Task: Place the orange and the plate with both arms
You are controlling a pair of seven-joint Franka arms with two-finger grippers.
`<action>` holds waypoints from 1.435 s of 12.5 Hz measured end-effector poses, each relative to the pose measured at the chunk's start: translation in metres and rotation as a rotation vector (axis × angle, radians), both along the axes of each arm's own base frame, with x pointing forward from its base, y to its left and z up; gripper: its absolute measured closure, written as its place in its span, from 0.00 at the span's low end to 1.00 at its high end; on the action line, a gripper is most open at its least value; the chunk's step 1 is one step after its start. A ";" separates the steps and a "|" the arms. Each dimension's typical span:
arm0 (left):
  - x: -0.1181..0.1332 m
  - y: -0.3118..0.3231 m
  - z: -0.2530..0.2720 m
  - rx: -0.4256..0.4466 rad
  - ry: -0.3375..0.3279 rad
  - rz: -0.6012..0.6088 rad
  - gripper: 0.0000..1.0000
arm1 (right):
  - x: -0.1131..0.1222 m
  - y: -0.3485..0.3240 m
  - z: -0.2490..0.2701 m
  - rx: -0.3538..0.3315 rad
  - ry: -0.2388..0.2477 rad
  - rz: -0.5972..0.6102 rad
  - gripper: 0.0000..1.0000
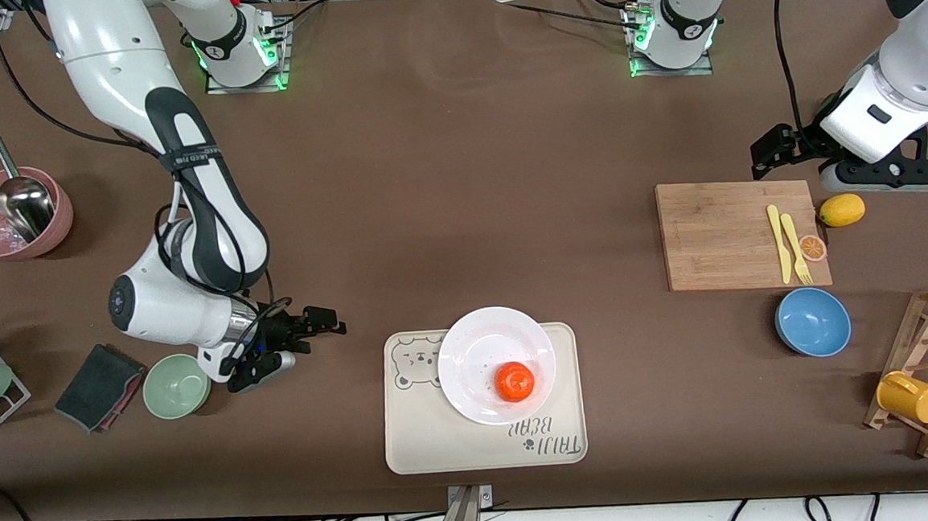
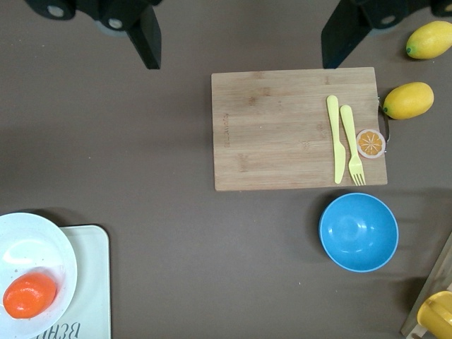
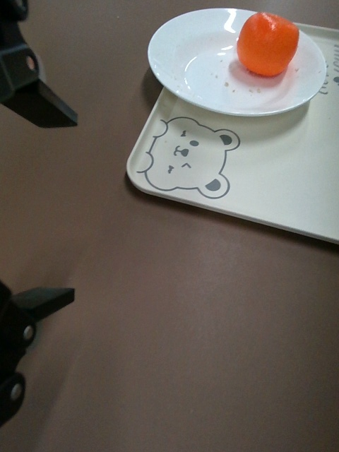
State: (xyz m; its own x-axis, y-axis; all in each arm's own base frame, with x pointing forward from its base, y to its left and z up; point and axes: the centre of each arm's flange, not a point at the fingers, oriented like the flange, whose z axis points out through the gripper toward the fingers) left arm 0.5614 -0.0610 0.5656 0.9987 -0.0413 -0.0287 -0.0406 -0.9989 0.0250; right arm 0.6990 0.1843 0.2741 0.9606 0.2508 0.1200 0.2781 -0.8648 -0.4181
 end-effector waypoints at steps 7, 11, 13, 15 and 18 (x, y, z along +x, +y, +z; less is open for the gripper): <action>0.000 0.001 0.000 0.000 -0.001 0.001 0.00 | -0.030 -0.051 0.076 -0.305 0.159 0.032 0.00; 0.000 0.002 0.001 0.000 -0.001 0.004 0.00 | -0.065 -0.099 0.130 -0.396 0.157 -0.074 0.00; 0.000 0.003 0.001 0.000 -0.001 0.005 0.00 | -0.087 -0.108 0.161 -0.448 0.134 -0.121 0.00; 0.000 0.003 0.001 0.000 -0.001 0.005 0.00 | -0.112 -0.110 0.197 -0.458 0.116 -0.139 0.00; 0.000 0.003 0.001 0.000 -0.002 0.006 0.00 | -0.149 -0.120 0.248 -0.467 0.103 -0.143 0.00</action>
State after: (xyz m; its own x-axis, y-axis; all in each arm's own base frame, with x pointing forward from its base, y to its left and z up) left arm 0.5619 -0.0579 0.5664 0.9990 -0.0357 -0.0271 -0.0350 -0.9991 0.0251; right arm 0.5498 0.0639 0.5221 0.9902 0.1204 -0.0708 0.1210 -0.9926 0.0034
